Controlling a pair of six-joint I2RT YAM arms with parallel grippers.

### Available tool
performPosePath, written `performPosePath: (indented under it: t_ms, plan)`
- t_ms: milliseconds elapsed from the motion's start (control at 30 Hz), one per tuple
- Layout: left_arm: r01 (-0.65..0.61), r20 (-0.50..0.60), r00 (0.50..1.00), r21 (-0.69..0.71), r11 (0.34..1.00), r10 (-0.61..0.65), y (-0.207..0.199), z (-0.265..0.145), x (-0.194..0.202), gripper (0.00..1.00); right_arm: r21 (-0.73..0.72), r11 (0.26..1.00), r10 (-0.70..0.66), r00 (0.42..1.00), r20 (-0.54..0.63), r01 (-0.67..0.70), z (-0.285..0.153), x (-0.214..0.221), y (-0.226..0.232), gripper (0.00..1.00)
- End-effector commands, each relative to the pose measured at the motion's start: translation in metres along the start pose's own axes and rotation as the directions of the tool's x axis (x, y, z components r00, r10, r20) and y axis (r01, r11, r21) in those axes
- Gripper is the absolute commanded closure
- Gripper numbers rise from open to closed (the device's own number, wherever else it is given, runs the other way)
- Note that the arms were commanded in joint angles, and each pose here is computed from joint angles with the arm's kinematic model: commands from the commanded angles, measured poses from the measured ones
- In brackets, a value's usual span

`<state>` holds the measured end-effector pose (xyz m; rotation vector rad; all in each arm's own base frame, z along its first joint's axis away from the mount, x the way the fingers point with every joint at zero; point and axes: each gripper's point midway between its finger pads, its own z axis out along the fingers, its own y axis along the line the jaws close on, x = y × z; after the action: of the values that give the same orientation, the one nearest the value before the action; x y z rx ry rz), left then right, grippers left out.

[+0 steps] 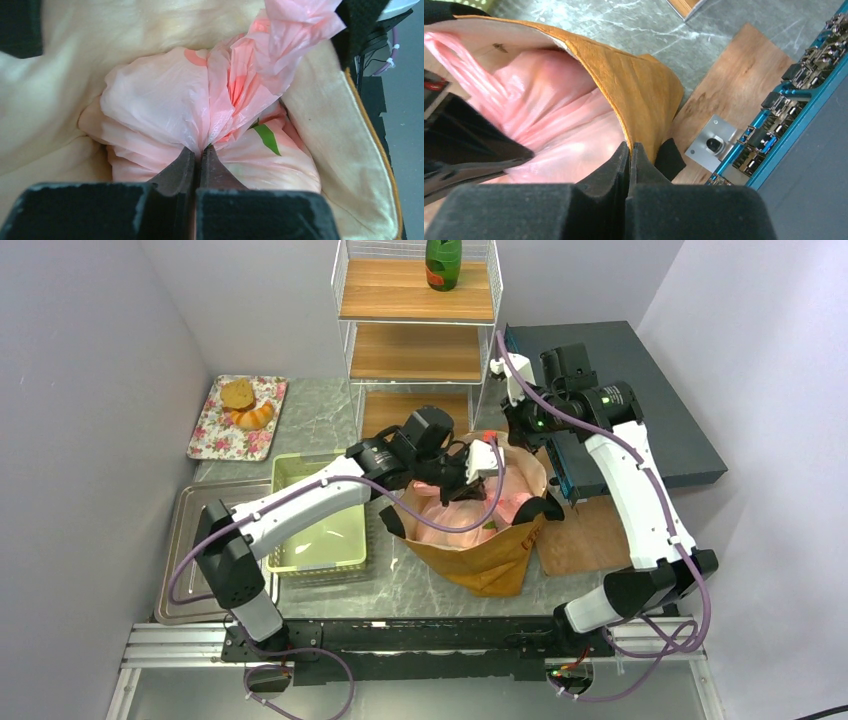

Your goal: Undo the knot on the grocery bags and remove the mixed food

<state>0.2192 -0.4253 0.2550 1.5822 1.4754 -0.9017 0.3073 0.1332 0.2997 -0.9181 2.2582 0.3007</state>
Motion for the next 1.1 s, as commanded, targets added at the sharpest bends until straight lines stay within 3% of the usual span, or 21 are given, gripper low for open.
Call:
performPosePath:
  t_ms: [0, 233, 367, 533, 633, 867, 967, 1067]
  plan:
    - [-0.215, 0.268, 0.933, -0.118, 0.969, 0.24, -0.007, -0.066, -0.112, 1.0, 0.088, 0.996, -0.018, 1.0, -0.018, 0.019, 0.0, 0.01, -0.015, 1.0]
    - [-0.418, 0.431, 0.756, -0.262, 0.87, 0.494, -0.045, -0.127, -0.174, 1.0, 0.116, 0.993, -0.021, 1.0, 0.009, 0.02, 0.004, 0.014, -0.017, 1.0]
    - [-0.409, 0.471, 0.713, -0.324, 0.853, 0.52, -0.052, -0.157, -0.2, 1.0, 0.148, 0.989, -0.03, 0.999, 0.025, 0.026, 0.002, 0.011, -0.022, 1.0]
    - [-0.329, 0.494, 0.68, -0.455, 0.828, 0.541, -0.041, -0.197, -0.23, 1.0, 0.186, 0.982, -0.039, 0.998, 0.058, 0.028, -0.002, 0.005, -0.028, 1.0]
    - [-0.249, 0.474, 0.698, -0.542, 0.802, 0.537, -0.022, -0.212, -0.237, 1.0, 0.185, 0.982, -0.039, 0.996, 0.086, 0.023, -0.006, -0.002, -0.027, 1.0]
    - [-0.029, 0.438, 0.722, -0.755, 0.655, 0.536, 0.029, -0.252, -0.246, 1.0, 0.09, 0.996, -0.038, 0.988, 0.151, 0.024, -0.015, -0.011, -0.005, 1.0]
    - [-0.015, 0.438, 0.699, -0.781, 0.624, 0.565, 0.031, -0.265, -0.255, 1.0, 0.096, 0.995, -0.034, 0.99, 0.135, 0.021, -0.011, -0.005, -0.006, 1.0]
    - [-0.063, 0.452, 0.635, -0.779, 0.624, 0.627, 0.015, -0.277, -0.27, 1.0, 0.105, 0.994, -0.028, 0.991, 0.134, 0.014, -0.008, -0.003, -0.008, 1.0]
